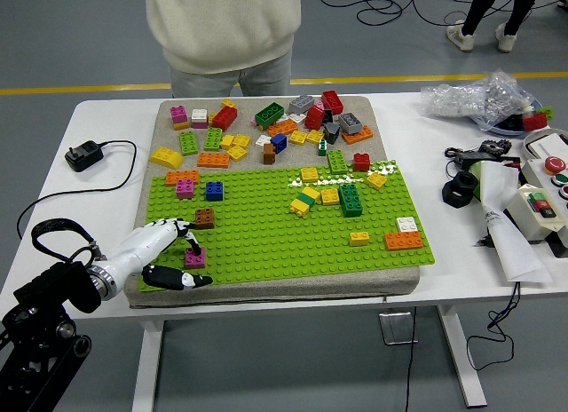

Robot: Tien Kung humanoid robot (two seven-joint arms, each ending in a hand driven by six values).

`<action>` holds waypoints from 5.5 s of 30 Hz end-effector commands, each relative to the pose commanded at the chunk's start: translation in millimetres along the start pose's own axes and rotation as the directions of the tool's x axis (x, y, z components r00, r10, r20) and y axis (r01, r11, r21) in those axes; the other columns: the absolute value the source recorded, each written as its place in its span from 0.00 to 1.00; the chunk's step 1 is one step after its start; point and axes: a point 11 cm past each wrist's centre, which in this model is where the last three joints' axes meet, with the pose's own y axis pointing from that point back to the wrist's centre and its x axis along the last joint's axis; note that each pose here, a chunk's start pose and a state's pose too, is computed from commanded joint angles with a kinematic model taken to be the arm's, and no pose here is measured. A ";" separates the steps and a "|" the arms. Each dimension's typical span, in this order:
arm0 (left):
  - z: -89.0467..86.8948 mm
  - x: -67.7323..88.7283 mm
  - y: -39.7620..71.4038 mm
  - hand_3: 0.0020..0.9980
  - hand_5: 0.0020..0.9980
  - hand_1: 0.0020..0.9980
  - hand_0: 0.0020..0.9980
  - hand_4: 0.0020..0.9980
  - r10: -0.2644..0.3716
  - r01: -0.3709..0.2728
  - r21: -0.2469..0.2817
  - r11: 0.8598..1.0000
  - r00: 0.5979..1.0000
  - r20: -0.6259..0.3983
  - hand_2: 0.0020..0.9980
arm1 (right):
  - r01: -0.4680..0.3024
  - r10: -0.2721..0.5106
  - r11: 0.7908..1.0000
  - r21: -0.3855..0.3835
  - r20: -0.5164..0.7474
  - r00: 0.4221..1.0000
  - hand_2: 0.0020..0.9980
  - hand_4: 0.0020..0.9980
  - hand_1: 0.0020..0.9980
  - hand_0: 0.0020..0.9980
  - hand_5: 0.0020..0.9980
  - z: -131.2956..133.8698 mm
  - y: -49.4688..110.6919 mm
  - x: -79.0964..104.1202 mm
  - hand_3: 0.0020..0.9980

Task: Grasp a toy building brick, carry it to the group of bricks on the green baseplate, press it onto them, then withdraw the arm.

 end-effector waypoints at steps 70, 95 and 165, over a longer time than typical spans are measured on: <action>18.3 79.1 -8.5 0.83 0.34 0.88 1.00 1.00 0.212 -0.208 -0.071 0.976 0.975 0.060 0.74 | -0.001 0.001 1.000 0.002 0.001 1.000 0.72 1.00 0.68 0.76 0.68 -2.1 0.0 0.4 0.74; 15.8 106.0 -37.9 0.77 0.06 0.71 0.72 0.91 0.120 -0.109 -0.068 0.992 0.975 0.188 0.53 | -0.004 0.004 1.000 0.009 -0.002 1.000 0.72 1.00 0.68 0.76 0.68 -7.0 0.0 2.1 0.74; 3.3 50.6 -98.3 0.79 0.02 0.77 0.80 0.88 -0.042 0.040 0.019 0.999 0.991 0.129 0.56 | -0.006 0.007 1.000 0.021 -0.007 1.000 0.72 1.00 0.68 0.76 0.68 -14.2 0.1 4.3 0.74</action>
